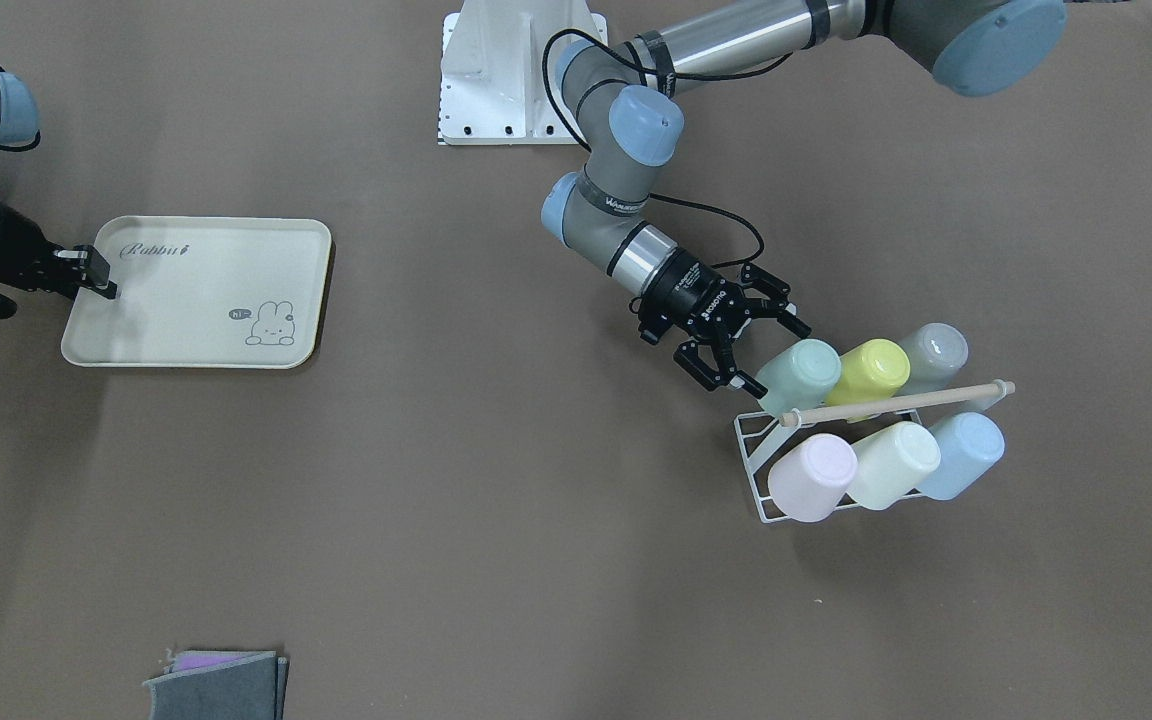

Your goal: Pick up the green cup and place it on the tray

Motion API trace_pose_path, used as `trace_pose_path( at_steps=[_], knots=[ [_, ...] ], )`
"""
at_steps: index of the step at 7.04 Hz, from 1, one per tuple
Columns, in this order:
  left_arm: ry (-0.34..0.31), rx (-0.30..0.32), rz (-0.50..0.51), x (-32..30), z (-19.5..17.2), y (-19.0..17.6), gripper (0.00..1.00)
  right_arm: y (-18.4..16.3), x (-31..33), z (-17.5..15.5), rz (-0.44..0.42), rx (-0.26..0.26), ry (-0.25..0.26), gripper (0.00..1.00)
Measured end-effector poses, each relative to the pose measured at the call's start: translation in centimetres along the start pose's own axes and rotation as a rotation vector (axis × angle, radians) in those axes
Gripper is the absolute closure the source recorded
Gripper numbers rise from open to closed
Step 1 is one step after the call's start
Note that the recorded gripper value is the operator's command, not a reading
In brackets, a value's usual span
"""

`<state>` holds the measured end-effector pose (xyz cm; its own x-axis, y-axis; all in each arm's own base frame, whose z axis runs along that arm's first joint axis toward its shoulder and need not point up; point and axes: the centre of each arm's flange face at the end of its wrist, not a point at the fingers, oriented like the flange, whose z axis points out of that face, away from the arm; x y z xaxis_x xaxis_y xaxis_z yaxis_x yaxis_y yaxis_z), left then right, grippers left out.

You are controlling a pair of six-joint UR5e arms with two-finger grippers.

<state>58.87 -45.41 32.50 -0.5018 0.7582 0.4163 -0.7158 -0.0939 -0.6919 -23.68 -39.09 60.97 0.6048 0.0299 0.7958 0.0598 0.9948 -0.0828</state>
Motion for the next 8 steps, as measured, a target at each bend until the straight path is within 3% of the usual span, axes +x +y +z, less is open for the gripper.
trace_pose_path(
  at_steps=[1,6,8],
  knots=[
    [-0.006,-0.01,-0.005,0.0,0.2,-0.3,0.08,0.0,-0.1,-0.1,-0.001,0.0,-0.005,1.0],
    [-0.005,-0.049,-0.012,0.2,1.5,-1.2,0.1,-0.1,0.0,-0.4,-0.011,-0.003,-0.013,1.0],
    [-0.003,-0.065,-0.014,0.1,2.5,-0.9,0.11,-2.0,-0.7,-2.9,-0.001,0.022,-0.069,1.0]
  ],
)
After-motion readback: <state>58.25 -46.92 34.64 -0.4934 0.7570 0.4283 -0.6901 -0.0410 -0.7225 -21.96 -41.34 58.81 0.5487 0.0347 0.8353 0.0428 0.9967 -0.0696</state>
